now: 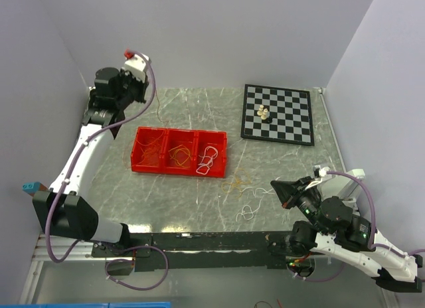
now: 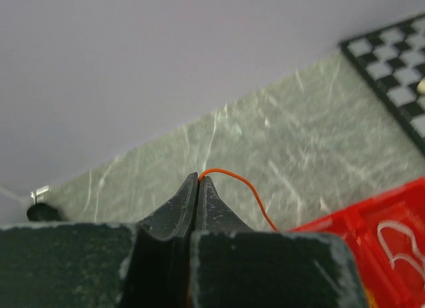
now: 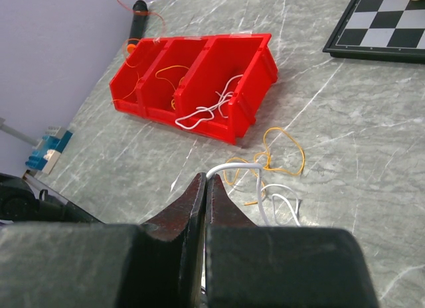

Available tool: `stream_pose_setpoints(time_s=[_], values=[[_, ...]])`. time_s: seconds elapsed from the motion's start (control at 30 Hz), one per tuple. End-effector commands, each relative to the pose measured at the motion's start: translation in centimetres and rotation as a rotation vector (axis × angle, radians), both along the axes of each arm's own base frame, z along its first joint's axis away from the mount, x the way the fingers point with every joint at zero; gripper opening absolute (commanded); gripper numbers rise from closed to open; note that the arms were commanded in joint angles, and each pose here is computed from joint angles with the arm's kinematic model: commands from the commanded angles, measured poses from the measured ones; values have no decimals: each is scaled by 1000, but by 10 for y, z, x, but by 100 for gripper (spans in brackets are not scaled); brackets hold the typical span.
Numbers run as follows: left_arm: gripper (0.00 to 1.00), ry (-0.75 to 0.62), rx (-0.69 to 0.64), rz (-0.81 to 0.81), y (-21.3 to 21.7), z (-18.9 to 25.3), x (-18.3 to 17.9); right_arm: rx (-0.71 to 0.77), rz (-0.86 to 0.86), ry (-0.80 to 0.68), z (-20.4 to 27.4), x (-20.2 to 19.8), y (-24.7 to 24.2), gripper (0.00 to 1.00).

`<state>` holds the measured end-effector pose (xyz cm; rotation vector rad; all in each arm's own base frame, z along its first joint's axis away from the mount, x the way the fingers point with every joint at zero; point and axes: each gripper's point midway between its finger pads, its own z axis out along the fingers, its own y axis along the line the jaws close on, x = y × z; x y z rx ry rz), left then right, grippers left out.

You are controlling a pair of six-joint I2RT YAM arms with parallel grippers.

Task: Untangle the cables

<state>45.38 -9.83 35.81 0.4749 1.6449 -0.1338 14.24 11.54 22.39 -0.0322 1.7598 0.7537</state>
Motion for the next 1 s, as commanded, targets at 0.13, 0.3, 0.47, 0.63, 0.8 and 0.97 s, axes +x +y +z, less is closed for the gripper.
stream_pose_setpoints(time_s=[0.13,0.3,0.47,0.63,0.8,0.97], values=[[1,152,162,132,41,-73,-30,95,3,-49,27,-3,-6,0],[1,217,279,212,64,-106,-35,92,8,-46,28,-4,-7,0],[1,253,363,176,67,-125,-46,99,2,-38,24,-5,-8,0],[1,314,487,104,48,-163,-61,101,-1,-40,26,-5,-9,0],[1,403,490,30,22,-201,-69,97,-2,-40,29,-4,-9,0],[1,470,513,61,26,-236,-58,104,-7,-36,28,-5,-11,0]])
